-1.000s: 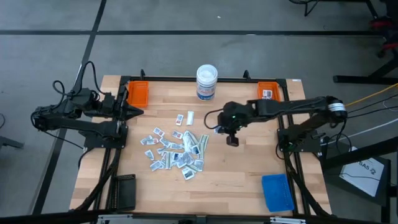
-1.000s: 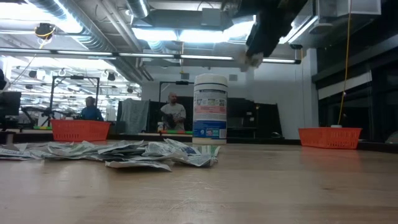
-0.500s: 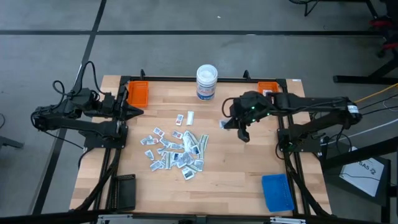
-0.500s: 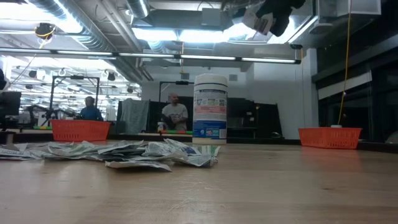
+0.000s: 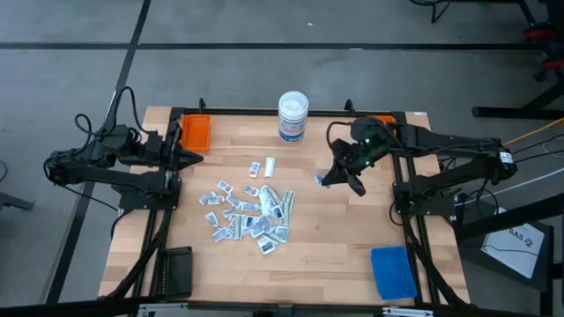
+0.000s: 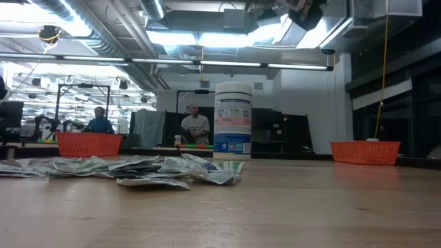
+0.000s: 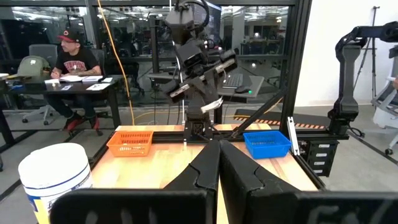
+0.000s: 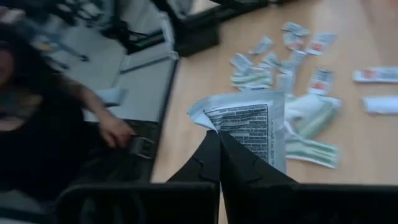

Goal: Pick & Place First Aid Supplies
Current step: Put the gray towelette pack into the right orange bin

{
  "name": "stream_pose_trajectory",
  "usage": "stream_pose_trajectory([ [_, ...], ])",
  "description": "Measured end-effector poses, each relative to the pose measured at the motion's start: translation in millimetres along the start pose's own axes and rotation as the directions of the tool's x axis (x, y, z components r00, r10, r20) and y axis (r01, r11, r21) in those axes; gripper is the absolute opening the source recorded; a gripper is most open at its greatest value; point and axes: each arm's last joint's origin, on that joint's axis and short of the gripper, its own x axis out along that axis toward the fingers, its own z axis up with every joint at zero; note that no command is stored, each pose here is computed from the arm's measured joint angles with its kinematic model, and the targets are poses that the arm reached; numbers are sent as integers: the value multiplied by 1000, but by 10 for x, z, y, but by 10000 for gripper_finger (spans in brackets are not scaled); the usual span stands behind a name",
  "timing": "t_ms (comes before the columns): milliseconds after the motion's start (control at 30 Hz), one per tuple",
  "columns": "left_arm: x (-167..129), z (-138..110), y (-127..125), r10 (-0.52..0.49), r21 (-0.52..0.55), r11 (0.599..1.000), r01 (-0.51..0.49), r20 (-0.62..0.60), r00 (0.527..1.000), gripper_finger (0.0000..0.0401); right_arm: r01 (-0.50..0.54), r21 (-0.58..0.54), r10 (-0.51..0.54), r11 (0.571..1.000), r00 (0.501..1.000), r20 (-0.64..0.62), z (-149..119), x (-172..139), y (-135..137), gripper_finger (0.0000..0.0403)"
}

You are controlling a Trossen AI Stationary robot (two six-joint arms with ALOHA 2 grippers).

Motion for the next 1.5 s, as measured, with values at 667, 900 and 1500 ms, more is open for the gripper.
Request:
stream_pose_trajectory([
  [667,0,0,0,0,0,1000,0,0,1000,4,609,181,-599,772,793,-115,-146,-324,-521,1],
  [900,0,0,0,0,0,1000,0,0,1000,4,783,256,-748,567,619,-238,-261,-534,-722,4],
  [1500,0,0,0,0,0,1000,0,0,1000,4,901,385,-790,197,379,-482,-675,-1038,-1245,4],
])
